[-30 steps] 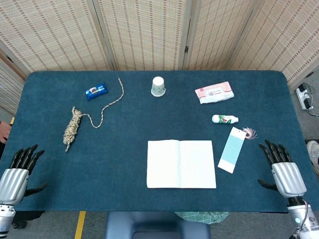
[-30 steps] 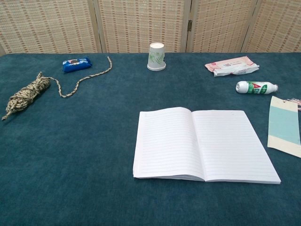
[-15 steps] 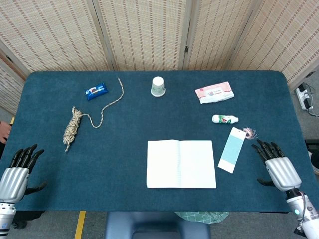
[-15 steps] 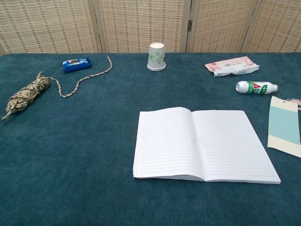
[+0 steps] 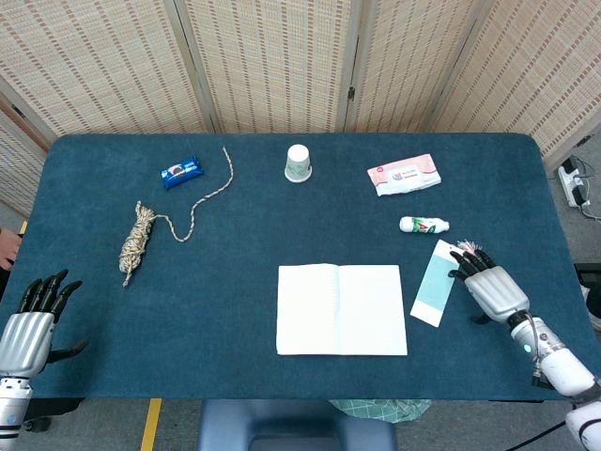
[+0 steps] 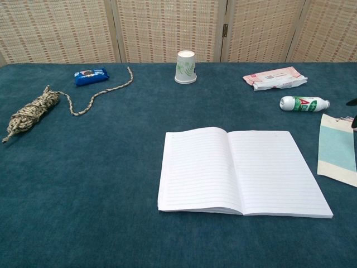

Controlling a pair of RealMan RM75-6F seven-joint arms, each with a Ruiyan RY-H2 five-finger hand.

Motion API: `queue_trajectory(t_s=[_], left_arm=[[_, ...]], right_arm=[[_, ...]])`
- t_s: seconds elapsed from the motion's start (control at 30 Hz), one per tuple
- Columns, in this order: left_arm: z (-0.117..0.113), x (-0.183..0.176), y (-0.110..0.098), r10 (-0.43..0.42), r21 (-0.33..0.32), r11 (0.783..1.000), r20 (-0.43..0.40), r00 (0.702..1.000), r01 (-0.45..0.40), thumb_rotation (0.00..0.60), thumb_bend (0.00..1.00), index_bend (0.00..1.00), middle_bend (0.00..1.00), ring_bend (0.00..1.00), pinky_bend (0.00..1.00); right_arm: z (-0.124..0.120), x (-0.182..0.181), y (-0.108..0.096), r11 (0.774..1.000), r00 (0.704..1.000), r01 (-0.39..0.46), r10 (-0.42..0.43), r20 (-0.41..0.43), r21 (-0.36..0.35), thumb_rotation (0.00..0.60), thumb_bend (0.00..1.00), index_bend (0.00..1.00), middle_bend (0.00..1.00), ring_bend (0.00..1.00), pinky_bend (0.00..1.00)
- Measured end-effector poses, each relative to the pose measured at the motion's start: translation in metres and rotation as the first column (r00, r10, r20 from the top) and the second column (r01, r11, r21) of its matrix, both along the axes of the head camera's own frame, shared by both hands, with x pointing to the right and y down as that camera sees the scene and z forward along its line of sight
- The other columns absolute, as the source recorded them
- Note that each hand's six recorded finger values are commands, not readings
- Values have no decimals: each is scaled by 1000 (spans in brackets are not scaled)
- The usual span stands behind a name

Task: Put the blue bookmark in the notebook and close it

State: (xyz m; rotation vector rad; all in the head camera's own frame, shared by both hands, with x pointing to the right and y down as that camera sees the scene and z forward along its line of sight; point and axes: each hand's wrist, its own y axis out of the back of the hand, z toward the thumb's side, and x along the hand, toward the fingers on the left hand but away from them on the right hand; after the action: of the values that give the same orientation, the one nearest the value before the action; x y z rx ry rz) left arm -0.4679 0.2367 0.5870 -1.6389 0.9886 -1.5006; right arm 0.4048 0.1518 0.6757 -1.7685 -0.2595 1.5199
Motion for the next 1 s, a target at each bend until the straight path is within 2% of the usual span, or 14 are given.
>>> queue_trajectory(t_s=[0.4, 0.63, 1.0], left_arm=[[-1, -2, -1, -9, 12, 1000, -8, 1000, 9, 600, 171, 205, 56, 0, 0], [-1, -3, -2, -11, 13, 1000, -4, 1000, 11, 600, 171, 205, 56, 0, 0], [0, -3, -2, -12, 12, 1000, 2, 1000, 12, 600, 171, 204, 56, 0, 0]], right_arm=[[26, -29, -3, 997, 997, 72, -70, 35, -39, 600, 136, 259, 0, 0, 0], [31, -34, -2, 993, 994, 113, -112, 22, -46, 600, 143, 258, 0, 0, 0], [36, -36, -1, 990, 992, 128, -128, 9, -62, 600, 145, 258, 0, 0, 0]])
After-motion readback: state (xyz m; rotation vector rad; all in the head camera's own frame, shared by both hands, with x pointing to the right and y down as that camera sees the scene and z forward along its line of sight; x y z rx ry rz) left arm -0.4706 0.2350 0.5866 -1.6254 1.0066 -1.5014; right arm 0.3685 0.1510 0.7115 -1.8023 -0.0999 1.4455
